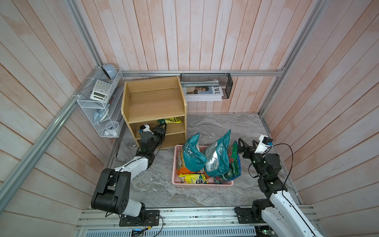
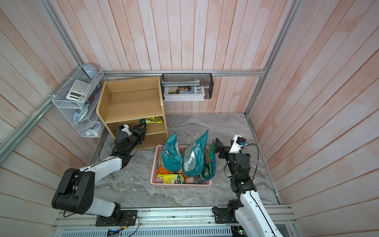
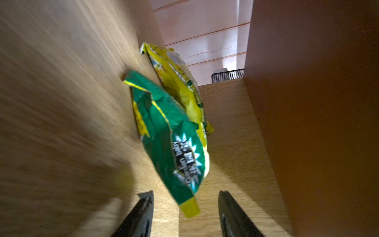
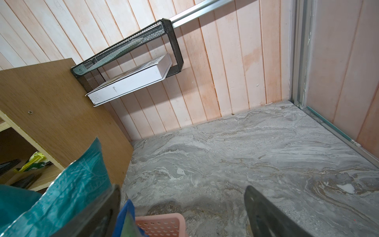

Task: Take down the fertilizer bag from the shelf
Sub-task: Pick up the fertilizer bag from the shelf.

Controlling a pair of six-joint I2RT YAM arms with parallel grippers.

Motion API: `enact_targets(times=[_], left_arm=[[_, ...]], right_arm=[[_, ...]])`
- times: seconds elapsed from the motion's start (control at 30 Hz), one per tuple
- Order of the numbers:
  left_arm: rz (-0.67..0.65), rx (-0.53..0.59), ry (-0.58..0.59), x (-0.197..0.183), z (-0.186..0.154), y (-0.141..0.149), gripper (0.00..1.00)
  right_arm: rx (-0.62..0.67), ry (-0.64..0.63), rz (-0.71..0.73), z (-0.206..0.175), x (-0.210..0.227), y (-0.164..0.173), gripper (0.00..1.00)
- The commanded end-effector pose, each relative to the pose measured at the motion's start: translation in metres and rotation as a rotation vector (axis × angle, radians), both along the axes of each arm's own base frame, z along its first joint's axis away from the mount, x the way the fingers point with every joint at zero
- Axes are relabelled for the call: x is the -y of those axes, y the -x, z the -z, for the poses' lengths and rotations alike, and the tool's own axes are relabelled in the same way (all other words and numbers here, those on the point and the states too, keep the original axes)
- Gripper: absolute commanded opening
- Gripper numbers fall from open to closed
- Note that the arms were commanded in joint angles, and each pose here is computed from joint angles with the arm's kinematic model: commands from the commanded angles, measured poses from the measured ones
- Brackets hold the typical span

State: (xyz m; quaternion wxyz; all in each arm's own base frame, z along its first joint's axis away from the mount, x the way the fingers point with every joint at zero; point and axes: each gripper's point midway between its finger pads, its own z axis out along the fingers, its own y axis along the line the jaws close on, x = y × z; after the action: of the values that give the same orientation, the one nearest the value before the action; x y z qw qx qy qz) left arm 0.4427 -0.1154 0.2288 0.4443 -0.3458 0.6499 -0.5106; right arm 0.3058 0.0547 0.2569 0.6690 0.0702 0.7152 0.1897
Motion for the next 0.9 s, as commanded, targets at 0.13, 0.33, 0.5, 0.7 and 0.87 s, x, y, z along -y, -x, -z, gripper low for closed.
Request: enact_targets(times=[0.13, 0.33, 0.5, 0.7, 0.87], left_arm=[[-0.069, -0.045, -0.020, -0.017, 0.005, -0.017, 0.56], [-0.103, -0.088, -0.019, -0.026, 0.020, -0.023, 0.36], [-0.089, -0.070, -0.017, -0.025, 0.012, -0.019, 0.00], [-0.129, -0.031, -0.064, -0.036, -0.021, 0.010, 0.00], [-0.182, -0.007, -0.217, -0.039, -0.061, 0.060, 0.00]], right_arm=[[0.025, -0.017, -0.021, -0.006, -0.004, 0.002, 0.98], [0.025, -0.016, -0.021, -0.005, -0.004, 0.002, 0.98], [0.025, -0.018, -0.023, -0.005, -0.004, 0.002, 0.98], [0.025, -0.018, -0.026, -0.005, -0.005, 0.001, 0.98], [0.025, -0.018, -0.028, -0.005, -0.005, 0.002, 0.98]])
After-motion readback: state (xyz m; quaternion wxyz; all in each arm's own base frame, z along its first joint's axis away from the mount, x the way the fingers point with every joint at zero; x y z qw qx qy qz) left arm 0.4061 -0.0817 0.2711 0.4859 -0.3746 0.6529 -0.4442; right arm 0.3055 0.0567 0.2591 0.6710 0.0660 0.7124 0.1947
